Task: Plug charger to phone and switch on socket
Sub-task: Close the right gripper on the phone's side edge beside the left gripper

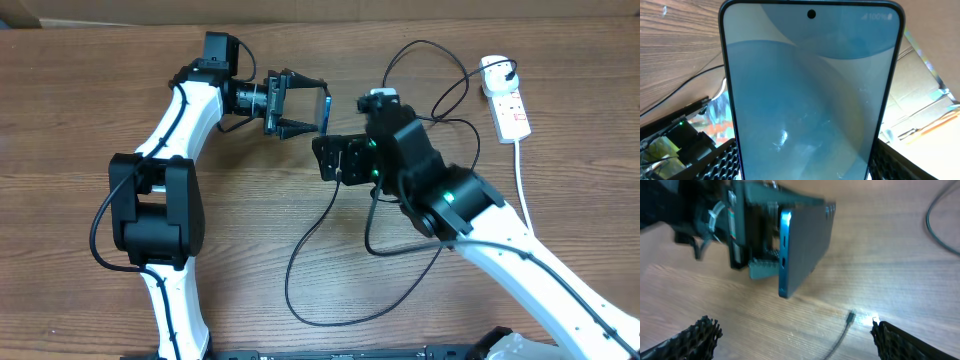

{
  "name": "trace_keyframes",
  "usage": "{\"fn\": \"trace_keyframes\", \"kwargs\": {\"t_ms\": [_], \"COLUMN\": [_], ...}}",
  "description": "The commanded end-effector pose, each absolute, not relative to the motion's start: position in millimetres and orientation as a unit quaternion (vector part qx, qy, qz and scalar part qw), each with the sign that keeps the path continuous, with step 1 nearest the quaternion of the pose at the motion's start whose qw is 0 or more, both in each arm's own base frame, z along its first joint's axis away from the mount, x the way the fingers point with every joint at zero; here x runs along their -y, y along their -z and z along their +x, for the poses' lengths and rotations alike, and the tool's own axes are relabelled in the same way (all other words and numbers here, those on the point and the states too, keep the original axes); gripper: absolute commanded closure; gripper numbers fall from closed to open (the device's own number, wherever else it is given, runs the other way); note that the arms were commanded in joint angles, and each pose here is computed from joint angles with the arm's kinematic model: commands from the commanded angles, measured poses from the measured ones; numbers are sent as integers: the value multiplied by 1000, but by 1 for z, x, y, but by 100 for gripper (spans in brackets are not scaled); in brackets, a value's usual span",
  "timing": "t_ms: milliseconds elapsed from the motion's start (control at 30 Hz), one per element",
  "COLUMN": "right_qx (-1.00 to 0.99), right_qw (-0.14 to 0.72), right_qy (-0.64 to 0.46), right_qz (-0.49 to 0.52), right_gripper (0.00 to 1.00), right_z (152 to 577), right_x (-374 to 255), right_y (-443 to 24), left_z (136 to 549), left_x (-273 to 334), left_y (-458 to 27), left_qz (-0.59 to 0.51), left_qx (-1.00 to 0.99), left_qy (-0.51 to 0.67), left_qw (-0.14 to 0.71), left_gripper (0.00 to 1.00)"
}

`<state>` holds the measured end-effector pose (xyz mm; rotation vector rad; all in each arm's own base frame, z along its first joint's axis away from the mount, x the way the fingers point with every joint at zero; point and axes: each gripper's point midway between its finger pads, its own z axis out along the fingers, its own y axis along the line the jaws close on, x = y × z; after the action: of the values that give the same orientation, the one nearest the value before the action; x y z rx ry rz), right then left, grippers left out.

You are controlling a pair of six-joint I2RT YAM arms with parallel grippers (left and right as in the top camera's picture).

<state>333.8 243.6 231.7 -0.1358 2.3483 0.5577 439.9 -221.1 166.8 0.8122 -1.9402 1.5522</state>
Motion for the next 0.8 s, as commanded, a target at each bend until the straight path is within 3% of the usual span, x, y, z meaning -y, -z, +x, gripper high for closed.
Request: {"fn": "trace_keyframes", "kwargs": {"t_ms": [0,100,433,567,767], "right_qx": [-898,-899,-904,-914,-924], "right_qw": [371,372,330,341,353], "right_qy": [-228,-223,-257,-217,-145], "right_qz": [-57,-67,-88,-34,25], "right_gripper": [0,0,0,9,5], "right_z": [344,348,354,366,374], "right_x": [-253,-257,-283,-266,-237], "right_y": [-268,-281,-260,-252,-240], "left_z": [443,444,439,438,438], "left_x": [225,225,234,237,237], "left_y": [-177,-176,-176,-176,-176], "left_qz": [295,297,289,288,288], "left_qx": [713,715,717,718,718], "left_qy": [-578,-576,-575,-573,-573], "left_qw": [264,262,268,271,271], "left_gripper": [32,32,32,32,32]}}
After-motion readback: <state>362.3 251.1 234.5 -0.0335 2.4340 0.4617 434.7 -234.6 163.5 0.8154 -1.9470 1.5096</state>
